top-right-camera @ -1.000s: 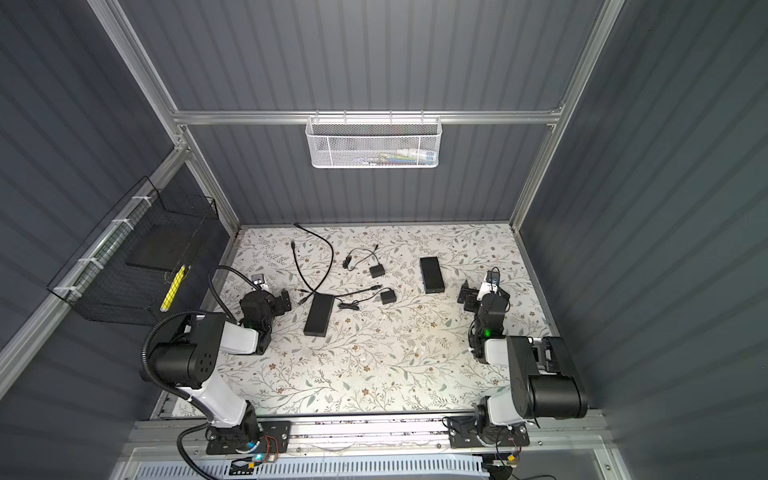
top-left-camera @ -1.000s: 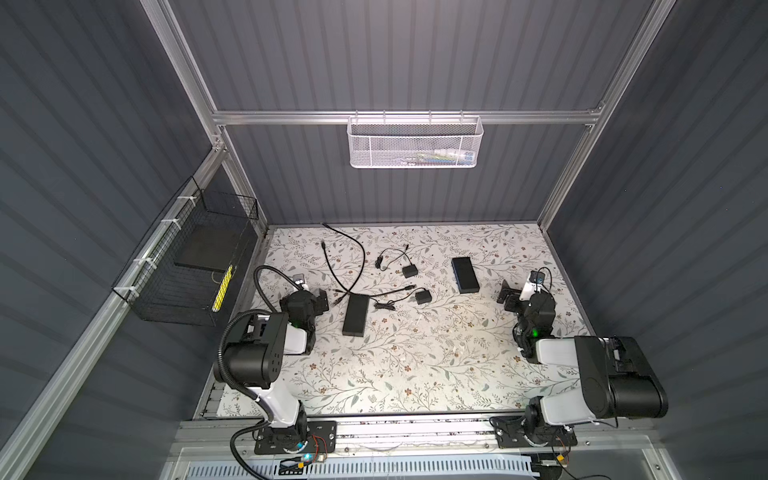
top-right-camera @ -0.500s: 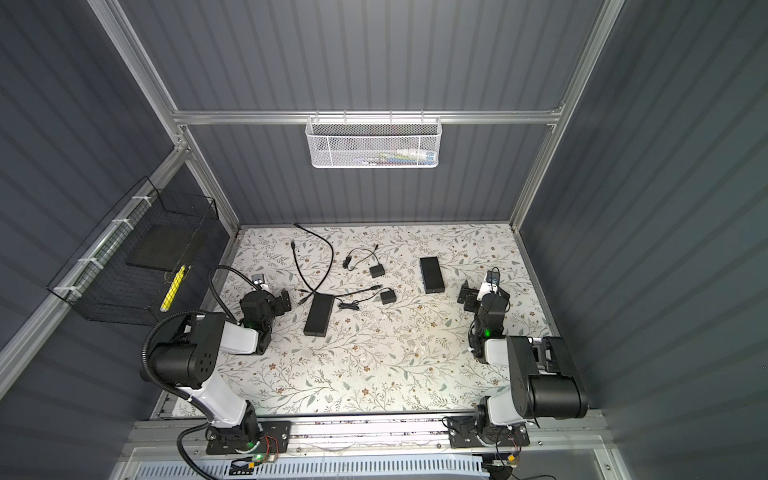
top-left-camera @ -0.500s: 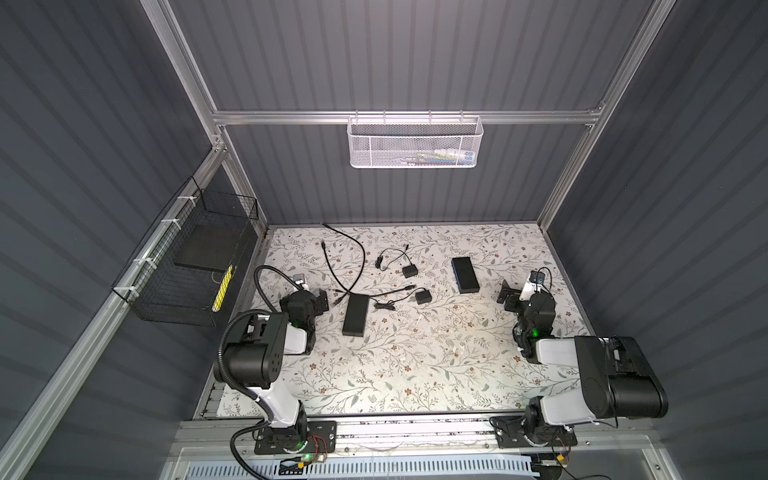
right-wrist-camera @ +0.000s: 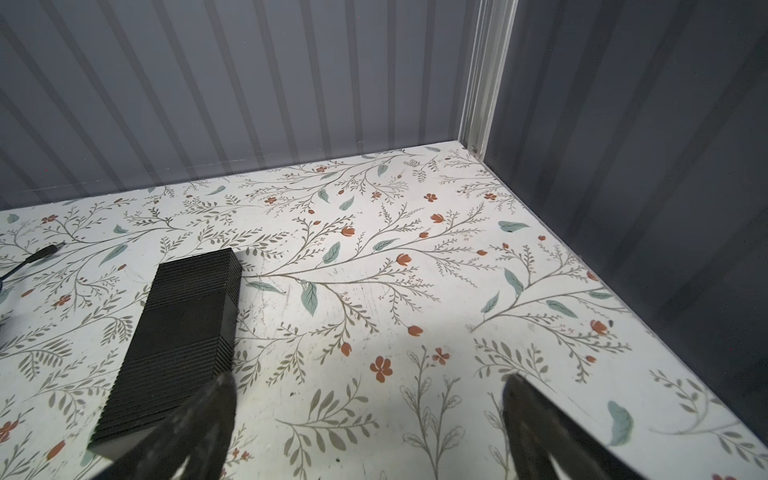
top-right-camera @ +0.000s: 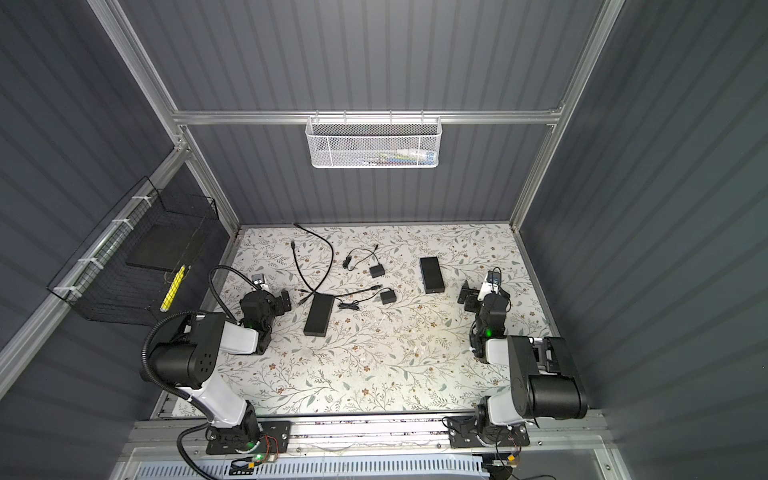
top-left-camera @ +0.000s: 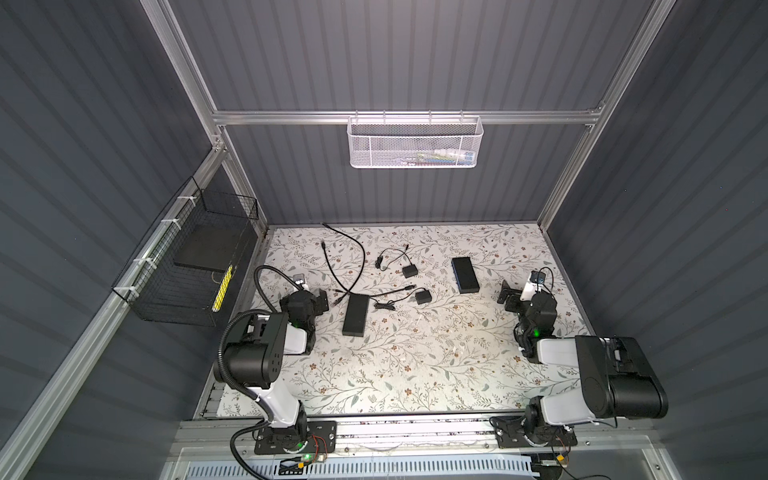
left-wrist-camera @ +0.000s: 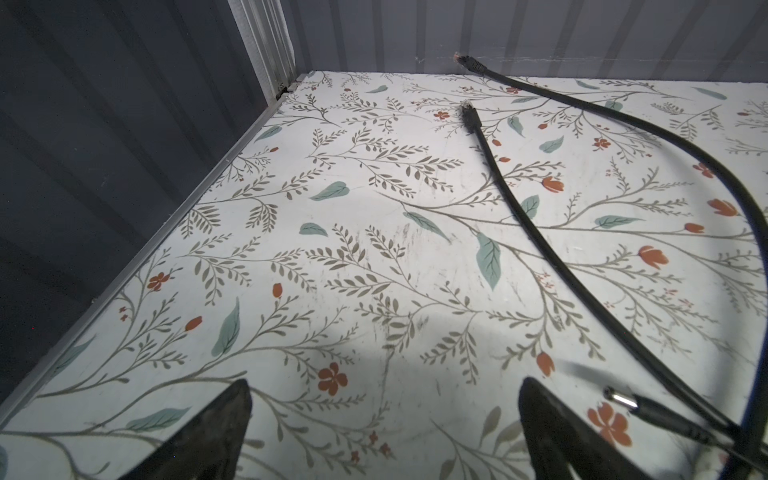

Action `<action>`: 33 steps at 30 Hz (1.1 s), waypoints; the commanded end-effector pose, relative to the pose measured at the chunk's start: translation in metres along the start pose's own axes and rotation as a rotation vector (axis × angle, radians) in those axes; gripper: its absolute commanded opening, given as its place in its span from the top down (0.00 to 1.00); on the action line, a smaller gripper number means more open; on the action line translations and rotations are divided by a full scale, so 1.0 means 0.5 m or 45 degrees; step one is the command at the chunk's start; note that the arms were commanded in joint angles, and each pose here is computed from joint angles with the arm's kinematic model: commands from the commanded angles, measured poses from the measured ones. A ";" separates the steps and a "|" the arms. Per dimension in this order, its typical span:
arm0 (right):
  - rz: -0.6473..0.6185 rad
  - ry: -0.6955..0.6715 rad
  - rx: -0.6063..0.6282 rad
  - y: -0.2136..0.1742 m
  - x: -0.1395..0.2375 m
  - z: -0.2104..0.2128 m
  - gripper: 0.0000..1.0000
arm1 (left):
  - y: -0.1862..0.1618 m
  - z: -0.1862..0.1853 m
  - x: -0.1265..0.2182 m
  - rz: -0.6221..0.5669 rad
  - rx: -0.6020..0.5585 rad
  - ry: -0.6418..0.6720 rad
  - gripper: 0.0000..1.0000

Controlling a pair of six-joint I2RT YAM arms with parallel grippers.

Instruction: Insert the plug into the switch port

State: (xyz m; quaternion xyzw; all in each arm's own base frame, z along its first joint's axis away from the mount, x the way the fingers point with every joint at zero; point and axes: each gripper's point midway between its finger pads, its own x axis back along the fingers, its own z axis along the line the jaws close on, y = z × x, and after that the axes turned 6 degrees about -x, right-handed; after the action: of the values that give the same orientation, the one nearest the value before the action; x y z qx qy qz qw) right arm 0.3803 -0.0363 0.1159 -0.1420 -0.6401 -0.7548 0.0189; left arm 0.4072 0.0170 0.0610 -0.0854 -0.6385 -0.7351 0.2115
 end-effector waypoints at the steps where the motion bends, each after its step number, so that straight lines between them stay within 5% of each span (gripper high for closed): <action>1: -0.003 0.012 -0.011 0.010 -0.006 0.003 0.02 | 0.015 -0.008 -0.006 -0.027 -0.010 -0.019 0.00; 8: -0.010 -0.030 -0.009 0.022 -0.001 -0.003 0.16 | 0.064 0.036 0.020 -0.005 0.040 0.102 0.00; 13: 0.098 -0.096 0.046 0.132 0.015 0.030 0.19 | 0.150 0.088 0.067 0.096 0.160 0.242 0.05; 19: 0.210 0.072 0.044 0.186 0.022 0.207 0.22 | 0.208 0.027 0.134 0.111 0.325 0.039 0.10; 24: 0.360 0.159 -0.021 0.154 -0.028 0.361 0.27 | 0.208 -0.052 0.191 0.204 0.233 -0.126 0.12; 33: 0.507 0.261 0.005 0.074 -0.125 0.593 0.34 | 0.195 -0.074 0.281 0.259 0.320 -0.309 0.13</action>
State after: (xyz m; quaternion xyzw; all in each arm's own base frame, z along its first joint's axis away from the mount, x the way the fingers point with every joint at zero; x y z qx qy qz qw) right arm 0.4998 0.2183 0.1783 -0.1748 -0.6076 -0.7407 0.2274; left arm 0.3449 -0.0533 0.2044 -0.1797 -0.7303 -0.6269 0.2035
